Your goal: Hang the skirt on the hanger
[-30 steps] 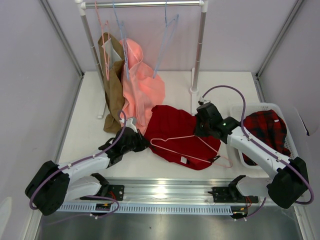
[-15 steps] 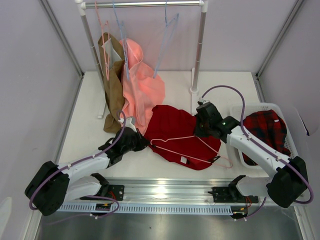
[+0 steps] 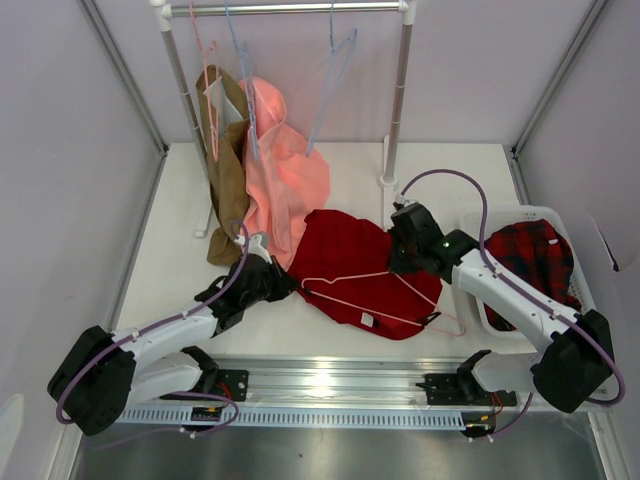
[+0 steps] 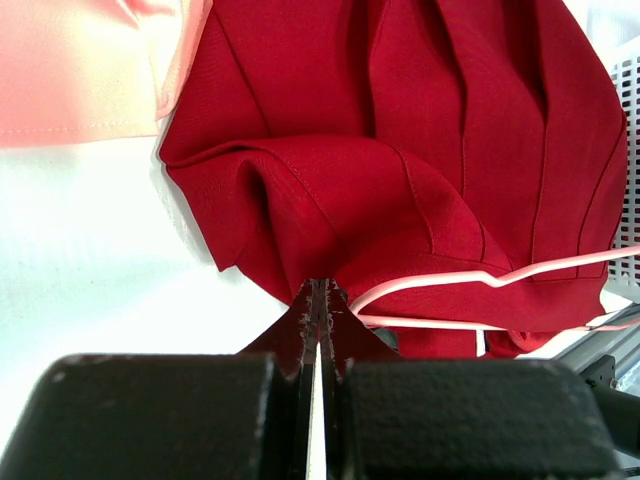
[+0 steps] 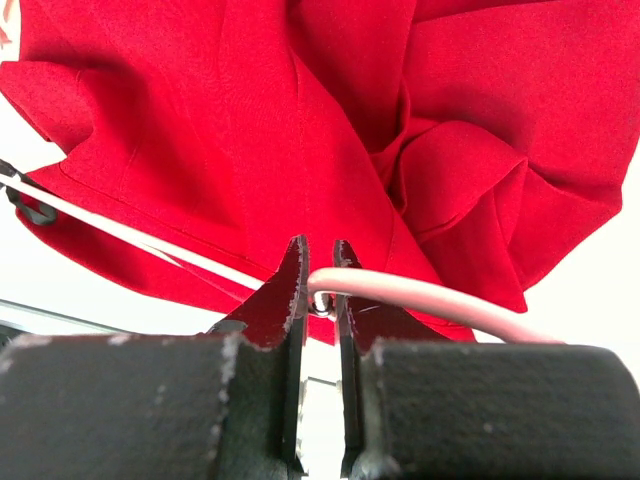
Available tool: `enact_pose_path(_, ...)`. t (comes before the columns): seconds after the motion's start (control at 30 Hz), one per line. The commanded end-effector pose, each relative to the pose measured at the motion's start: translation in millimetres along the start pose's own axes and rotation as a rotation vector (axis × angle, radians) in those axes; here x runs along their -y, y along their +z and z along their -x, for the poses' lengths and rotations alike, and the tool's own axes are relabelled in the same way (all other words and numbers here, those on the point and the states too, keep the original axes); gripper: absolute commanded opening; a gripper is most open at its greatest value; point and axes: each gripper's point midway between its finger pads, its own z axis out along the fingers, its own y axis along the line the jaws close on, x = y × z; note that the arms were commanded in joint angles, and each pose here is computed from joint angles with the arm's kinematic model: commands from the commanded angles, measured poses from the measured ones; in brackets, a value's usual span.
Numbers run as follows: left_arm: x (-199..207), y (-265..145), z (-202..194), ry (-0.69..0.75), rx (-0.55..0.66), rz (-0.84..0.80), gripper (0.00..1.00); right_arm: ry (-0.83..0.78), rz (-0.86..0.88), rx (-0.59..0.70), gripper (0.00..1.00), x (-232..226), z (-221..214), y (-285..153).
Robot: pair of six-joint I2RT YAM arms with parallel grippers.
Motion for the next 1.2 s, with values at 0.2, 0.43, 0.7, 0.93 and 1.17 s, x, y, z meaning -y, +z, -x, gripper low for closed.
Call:
enact_pose_path(0.2, -1.2, 2.1, 18.4, -0.012, 0.079, 0.002, 0.0, -0.065, 0.011, -0.009, 0.0, -4.0, 7.1, -6.8)
enact_pose_path(0.43, 3.8, 3.8, 22.2, 0.001, 0.087, -0.014, 0.0, -0.078, 0.032, -0.024, 0.0, -8.3, 5.1, -4.6)
enact_pose_path(0.7, 9.1, 4.0, 27.1, 0.016, 0.096, -0.03, 0.0, -0.082, 0.031, -0.036, 0.0, -9.8, 3.4, 0.0)
enact_pose_path(0.93, 14.9, 4.0, 29.2, 0.032, 0.102, -0.056, 0.0, -0.095, 0.036, -0.049, 0.0, -11.3, 0.5, 1.6)
enact_pose_path(1.17, 23.3, 3.6, 32.6, 0.058, 0.104, -0.09, 0.0, -0.098, 0.048, -0.053, 0.0, -13.9, 0.2, 3.6)
